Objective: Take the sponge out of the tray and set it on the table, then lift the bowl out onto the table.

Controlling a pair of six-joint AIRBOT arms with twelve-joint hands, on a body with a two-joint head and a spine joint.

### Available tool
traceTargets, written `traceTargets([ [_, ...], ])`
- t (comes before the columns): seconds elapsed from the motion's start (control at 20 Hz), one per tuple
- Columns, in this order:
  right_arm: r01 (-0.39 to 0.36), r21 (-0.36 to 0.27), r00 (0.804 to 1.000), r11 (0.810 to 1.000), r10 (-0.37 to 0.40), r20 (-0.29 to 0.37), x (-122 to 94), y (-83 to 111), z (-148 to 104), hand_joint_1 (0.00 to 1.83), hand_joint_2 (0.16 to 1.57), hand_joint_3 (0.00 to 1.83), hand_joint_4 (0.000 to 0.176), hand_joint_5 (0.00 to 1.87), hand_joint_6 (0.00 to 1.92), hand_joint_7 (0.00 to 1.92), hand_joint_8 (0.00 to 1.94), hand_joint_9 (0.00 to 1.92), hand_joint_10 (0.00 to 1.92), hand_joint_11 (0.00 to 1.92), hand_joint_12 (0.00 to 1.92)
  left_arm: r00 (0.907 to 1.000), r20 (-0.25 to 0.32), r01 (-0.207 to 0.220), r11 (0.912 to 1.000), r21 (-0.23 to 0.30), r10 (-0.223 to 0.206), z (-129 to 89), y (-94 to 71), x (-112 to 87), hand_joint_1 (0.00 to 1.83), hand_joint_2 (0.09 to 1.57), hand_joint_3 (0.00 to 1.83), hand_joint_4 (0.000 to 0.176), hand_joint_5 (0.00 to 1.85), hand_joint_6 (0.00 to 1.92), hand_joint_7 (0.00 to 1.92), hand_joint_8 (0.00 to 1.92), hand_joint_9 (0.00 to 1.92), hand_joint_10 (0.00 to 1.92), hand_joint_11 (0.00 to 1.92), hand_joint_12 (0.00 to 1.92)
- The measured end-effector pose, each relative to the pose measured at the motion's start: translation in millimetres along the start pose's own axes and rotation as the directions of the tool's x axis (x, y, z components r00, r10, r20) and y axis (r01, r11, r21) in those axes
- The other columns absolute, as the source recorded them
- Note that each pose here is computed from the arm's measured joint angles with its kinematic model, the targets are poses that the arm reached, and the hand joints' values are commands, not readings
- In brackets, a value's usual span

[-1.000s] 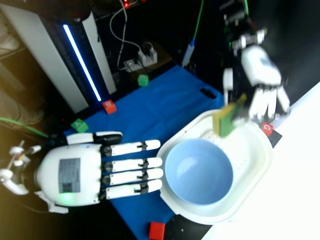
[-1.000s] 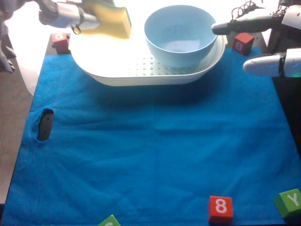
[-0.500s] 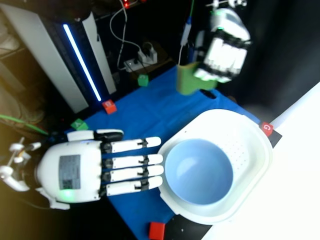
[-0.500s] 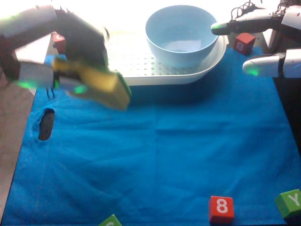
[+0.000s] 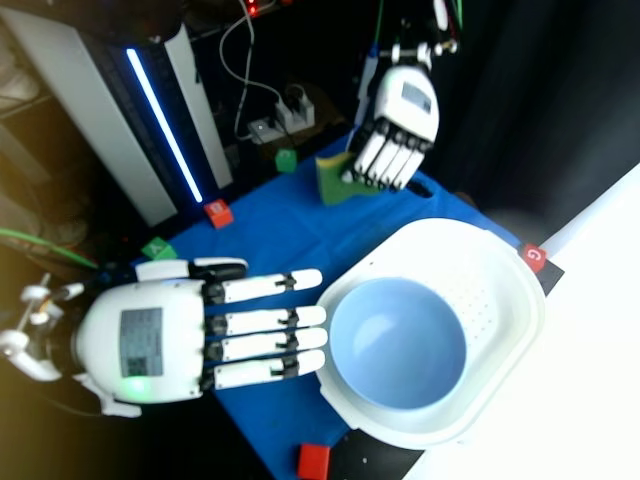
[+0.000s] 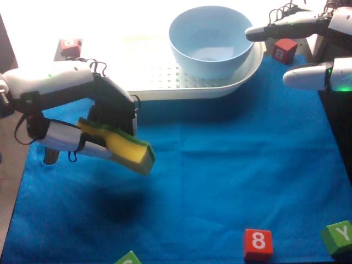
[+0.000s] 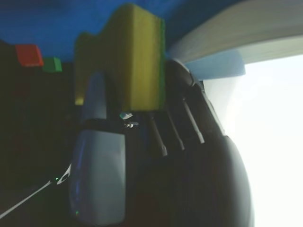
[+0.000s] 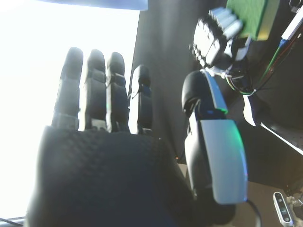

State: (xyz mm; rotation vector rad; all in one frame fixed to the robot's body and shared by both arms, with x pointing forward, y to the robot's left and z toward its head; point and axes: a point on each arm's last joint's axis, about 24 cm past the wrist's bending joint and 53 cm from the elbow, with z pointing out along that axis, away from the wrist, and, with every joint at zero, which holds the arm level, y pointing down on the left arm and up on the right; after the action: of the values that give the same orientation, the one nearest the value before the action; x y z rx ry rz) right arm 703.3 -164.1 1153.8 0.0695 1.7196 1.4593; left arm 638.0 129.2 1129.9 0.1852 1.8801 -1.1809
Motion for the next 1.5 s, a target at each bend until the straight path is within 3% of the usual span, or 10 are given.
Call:
traceTargets([
  [0.1,-0.001,0.000,1.000,1.000,0.001,0.000,0,-0.1,0,0.63,1.28,0.00,0.112,0.34,0.00,0.37,0.00,0.29,0.00,0.00,0.64,0.9996,-0.025,0.012,0.9993,-0.036,-0.013,5,12.4,12.8,1.26,1.12,0.00,0.000,1.00,0.73,0.95,1.26,0.81,1.15,0.80,1.47],
  [0.3,-0.002,0.000,1.000,1.000,0.002,-0.001,1,-0.5,1,0.68,1.29,0.00,0.106,0.35,0.00,0.36,0.00,0.27,0.00,0.00,0.59,0.9996,-0.011,0.027,0.9983,-0.052,-0.027,5,18.4,8.7,0.92,0.95,0.00,0.000,0.53,0.01,0.60,0.41,0.43,1.19,0.35,1.69],
  [0.35,-0.001,0.001,1.000,1.000,0.001,-0.001,1,-0.8,1,0.70,1.29,0.00,0.106,0.35,0.00,0.34,0.00,0.25,0.00,0.00,0.52,0.9995,-0.013,0.027,0.9982,-0.053,-0.028,5,18.8,9.8,0.76,0.90,0.00,0.086,0.11,0.00,0.38,0.09,0.19,0.74,0.02,1.44],
  [0.4,-0.002,0.001,1.000,1.000,0.002,-0.001,1,-0.7,1,0.70,1.29,0.00,0.106,0.35,0.00,0.34,0.00,0.25,0.00,0.00,0.52,0.9996,-0.012,0.025,0.9984,-0.051,-0.025,5,18.5,9.7,0.76,0.90,0.00,0.086,0.11,0.00,0.38,0.09,0.19,0.74,0.02,1.44],
  [0.55,-0.002,0.002,1.000,1.000,0.002,-0.002,1,-1.1,1,0.69,1.30,0.00,0.095,0.35,0.00,0.34,0.00,0.25,0.00,0.00,0.50,0.9974,0.056,0.046,0.9988,-0.015,-0.045,-2,9.2,-10.7,0.76,0.82,0.00,0.174,0.00,0.00,0.23,0.01,0.19,0.12,0.00,0.58],
  [0.7,-0.003,0.002,1.000,1.000,0.003,-0.001,1,-1.1,1,0.65,1.29,0.00,0.105,0.35,0.00,0.34,0.00,0.25,0.00,0.00,0.52,0.9932,0.115,0.019,0.9995,0.027,-0.022,-14,-6.2,-29.2,0.75,0.80,0.00,0.136,0.00,0.00,0.22,0.00,0.27,0.00,0.06,0.62],
  [0.8,-0.002,0.002,1.000,1.000,0.002,-0.002,2,-0.9,1,0.69,1.28,0.00,0.089,0.35,0.00,0.32,0.00,0.24,0.00,0.00,0.48,0.9837,0.180,-0.006,0.9993,0.038,-0.001,-26,-12.1,-44.0,0.75,0.79,0.00,0.147,0.06,0.01,0.28,0.01,0.29,0.00,0.00,0.63],
  [1.1,0.011,0.010,1.000,1.000,-0.011,0.009,-5,-4.7,0,0.69,1.21,0.00,0.055,0.37,0.00,0.35,0.00,0.26,0.00,0.00,0.41,0.9261,0.376,0.042,0.9988,-0.024,-0.030,-53,15.8,-82.9,0.80,0.90,0.01,0.147,0.08,0.00,0.06,0.00,0.05,0.00,0.00,0.25],
  [1.35,0.019,-0.050,0.998,0.999,-0.015,0.067,-25,11.1,21,0.68,1.17,0.00,0.071,0.33,0.00,0.33,0.00,0.29,0.00,0.15,0.32,0.9248,0.379,0.079,0.9913,-0.105,-0.033,-49,48.1,-81.1,0.81,0.90,0.00,0.176,0.07,0.00,0.04,0.00,0.01,0.00,0.02,0.02],
  [1.5,0.089,-0.080,0.996,0.993,-0.087,0.027,-20,30.6,48,0.74,1.12,0.00,0.148,0.32,0.00,0.28,0.00,0.20,0.00,0.04,0.36,0.9174,0.393,0.133,0.9803,-0.146,-0.066,-43,69.3,-78.4,0.74,0.90,0.00,0.170,0.09,0.01,0.00,0.00,0.00,0.00,0.00,0.00],
])
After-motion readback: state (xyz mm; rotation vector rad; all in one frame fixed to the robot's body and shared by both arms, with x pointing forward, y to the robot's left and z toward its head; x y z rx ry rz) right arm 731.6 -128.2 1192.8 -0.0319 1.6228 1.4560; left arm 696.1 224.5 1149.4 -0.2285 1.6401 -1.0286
